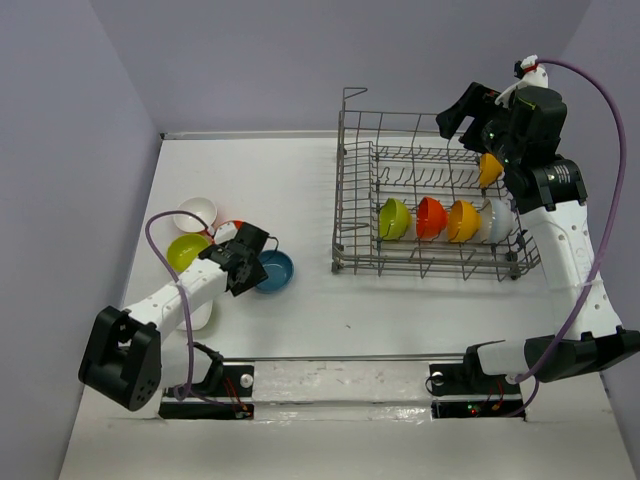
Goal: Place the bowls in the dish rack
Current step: Pick up the bowl from the corner of the board.
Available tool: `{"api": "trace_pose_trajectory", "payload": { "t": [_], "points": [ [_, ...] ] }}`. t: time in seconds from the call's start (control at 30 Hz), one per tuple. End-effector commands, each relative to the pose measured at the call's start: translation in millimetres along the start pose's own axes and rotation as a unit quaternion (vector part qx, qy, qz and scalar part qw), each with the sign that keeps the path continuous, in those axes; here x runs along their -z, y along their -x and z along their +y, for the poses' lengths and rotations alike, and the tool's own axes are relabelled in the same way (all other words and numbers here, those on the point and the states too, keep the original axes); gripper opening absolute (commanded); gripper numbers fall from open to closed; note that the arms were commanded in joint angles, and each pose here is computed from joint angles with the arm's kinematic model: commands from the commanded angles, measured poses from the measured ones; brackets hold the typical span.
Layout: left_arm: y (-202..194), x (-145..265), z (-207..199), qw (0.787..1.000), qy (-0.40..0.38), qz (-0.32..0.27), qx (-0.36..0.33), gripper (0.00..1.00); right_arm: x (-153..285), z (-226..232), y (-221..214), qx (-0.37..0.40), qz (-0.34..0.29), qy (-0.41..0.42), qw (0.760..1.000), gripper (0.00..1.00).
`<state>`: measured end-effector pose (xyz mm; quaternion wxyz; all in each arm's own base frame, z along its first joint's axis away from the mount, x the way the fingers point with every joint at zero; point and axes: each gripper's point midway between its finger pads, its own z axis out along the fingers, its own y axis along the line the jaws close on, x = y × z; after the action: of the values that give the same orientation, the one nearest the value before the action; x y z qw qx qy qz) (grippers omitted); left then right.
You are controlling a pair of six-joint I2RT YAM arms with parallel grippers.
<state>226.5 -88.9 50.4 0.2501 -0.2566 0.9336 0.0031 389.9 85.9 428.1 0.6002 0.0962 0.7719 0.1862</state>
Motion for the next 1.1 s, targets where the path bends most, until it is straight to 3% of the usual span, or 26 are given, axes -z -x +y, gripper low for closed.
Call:
{"api": "trace_pose_trajectory", "payload": {
  "t": [0.0, 0.4, 0.5, 0.53, 0.77, 1.07],
  "points": [
    [11.3, -8.1, 3.5, 1.0, 0.008, -0.02, 0.001, 0.52, 9.9, 9.3, 7.4, 0.01, -0.014, 0.018, 1.0, 0.85],
    [11.6, -21.1, 5.1, 1.0, 0.005, -0.012, -0.004, 0.22, 7.0, 7.8, 6.3, 0.01, -0.012, 0.015, 1.0, 0.84],
    [13.5, -20.8, 2.4, 1.0, 0.0, -0.014, -0.005, 0.03, 6.9, 6.6, 6.7, 0.012, -0.013, 0.012, 1.0, 0.85],
    [14.6, -20.1, 1.4, 1.0, -0.002, -0.014, -0.006, 0.0, 7.2, 6.5, 6.6, 0.013, -0.013, 0.012, 1.0, 0.84],
    [41.6, 12.1, -25.8, 0.997, -0.064, -0.041, -0.011, 0.0, 9.3, 12.1, 11.2, 0.013, -0.012, 0.022, 1.0, 0.83],
    [138.5, 102.7, -64.5, 0.976, -0.128, -0.175, -0.013, 0.0, 18.7, 104.8, 11.3, 0.008, 0.04, 0.18, 0.983, 0.82]
  ]
}}
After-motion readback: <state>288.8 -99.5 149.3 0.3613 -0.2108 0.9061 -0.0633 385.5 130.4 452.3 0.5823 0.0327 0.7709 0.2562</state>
